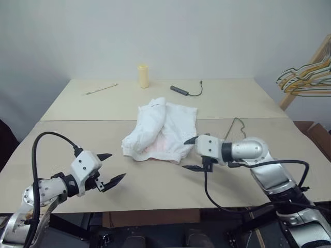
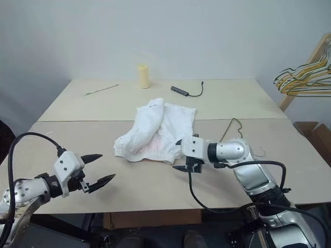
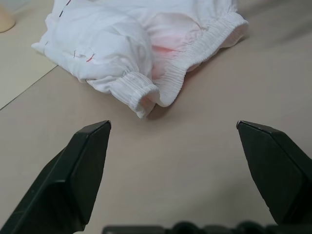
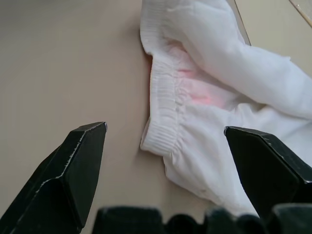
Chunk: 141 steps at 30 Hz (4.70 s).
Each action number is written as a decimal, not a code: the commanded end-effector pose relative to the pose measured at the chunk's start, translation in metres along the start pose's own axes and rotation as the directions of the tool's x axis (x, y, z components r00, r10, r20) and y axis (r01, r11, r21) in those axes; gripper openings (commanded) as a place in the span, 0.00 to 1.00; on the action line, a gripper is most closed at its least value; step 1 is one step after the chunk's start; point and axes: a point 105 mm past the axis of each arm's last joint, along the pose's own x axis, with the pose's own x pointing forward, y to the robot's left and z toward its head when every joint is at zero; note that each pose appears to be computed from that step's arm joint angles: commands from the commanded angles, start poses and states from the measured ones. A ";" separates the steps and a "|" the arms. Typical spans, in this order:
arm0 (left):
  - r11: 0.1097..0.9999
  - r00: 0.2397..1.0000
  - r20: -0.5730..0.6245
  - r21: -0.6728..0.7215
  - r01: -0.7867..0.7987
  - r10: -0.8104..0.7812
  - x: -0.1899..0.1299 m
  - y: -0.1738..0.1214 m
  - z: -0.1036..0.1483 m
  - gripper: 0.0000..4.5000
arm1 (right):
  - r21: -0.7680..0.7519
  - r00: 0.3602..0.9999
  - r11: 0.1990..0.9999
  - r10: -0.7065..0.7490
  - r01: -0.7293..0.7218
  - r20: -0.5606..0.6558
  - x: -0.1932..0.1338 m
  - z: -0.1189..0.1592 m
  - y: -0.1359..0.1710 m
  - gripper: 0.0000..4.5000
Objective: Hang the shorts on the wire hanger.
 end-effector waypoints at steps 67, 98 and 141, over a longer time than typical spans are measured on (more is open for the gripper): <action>0.990 0.976 -0.200 0.125 -0.066 0.090 -0.024 0.030 -0.028 1.00 | -0.657 0.905 0.642 0.395 -0.395 -0.159 -0.004 0.001 0.027 0.01; 0.982 0.967 -0.250 0.190 0.004 0.044 -0.016 0.040 -0.031 1.00 | 0.011 0.911 1.000 0.003 0.002 -0.413 -0.021 0.021 0.023 0.99; 0.919 0.962 -0.249 0.344 0.192 -0.107 0.031 0.063 -0.027 1.00 | -0.453 0.916 0.834 0.142 -0.315 -0.375 -0.054 -0.016 0.056 0.01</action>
